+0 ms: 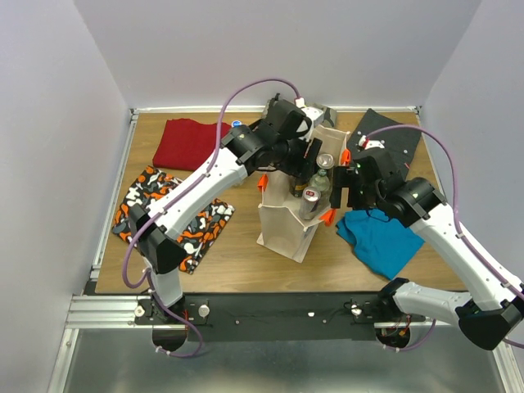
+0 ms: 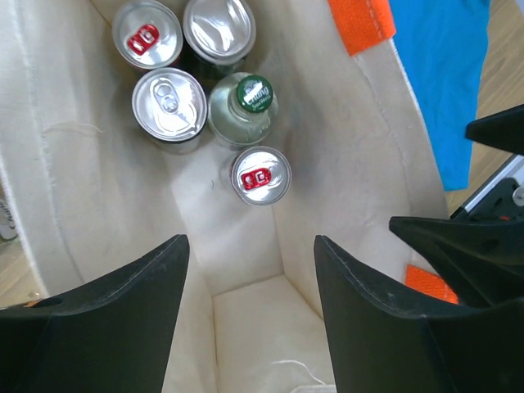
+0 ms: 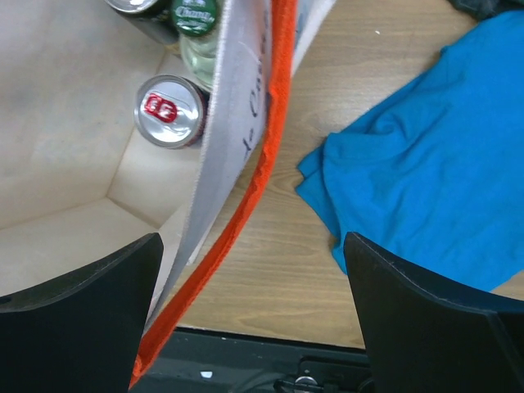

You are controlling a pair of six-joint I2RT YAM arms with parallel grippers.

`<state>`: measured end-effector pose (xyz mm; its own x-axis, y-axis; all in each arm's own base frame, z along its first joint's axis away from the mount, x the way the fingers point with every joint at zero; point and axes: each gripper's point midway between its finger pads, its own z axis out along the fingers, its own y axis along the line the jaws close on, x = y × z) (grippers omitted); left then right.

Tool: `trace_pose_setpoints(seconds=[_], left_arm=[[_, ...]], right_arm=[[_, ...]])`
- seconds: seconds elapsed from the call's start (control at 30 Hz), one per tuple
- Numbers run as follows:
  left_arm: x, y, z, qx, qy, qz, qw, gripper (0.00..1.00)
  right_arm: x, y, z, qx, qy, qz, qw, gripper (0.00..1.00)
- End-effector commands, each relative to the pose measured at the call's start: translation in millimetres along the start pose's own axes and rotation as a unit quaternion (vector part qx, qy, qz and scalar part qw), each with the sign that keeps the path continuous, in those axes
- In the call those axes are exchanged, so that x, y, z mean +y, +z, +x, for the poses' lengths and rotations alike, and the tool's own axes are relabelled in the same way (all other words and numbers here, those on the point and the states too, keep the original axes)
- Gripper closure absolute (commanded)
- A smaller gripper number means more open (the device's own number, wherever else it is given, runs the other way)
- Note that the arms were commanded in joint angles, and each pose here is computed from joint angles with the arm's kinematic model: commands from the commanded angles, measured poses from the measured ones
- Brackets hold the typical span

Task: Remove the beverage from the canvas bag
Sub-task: Adjust the drink in the canvas bag.

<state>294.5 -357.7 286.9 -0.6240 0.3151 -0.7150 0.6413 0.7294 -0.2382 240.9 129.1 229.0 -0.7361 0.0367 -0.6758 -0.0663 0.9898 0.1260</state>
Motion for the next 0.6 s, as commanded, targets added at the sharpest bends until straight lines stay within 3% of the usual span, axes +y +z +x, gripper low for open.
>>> trace_pose_setpoints(seconds=[0.0, 0.27, 0.57], left_arm=[[-10.2, 10.5, 19.6, 0.04, 0.02, 0.015, 0.999, 0.29], [-11.3, 32.1, 40.6, 0.074, 0.022, 0.014, 0.997, 0.31], [-5.8, 62.5, 69.6, 0.103, 0.022, 0.002, 0.994, 0.3]], right_arm=[[-23.8, -4.9, 7.8, 0.007, 0.023, 0.06, 0.998, 0.0], [-37.6, -11.6, 4.9, -0.005, 0.043, 0.1, 0.994, 0.0], [-33.2, -16.7, -10.7, -0.038, 0.05, 0.085, 0.994, 0.0]])
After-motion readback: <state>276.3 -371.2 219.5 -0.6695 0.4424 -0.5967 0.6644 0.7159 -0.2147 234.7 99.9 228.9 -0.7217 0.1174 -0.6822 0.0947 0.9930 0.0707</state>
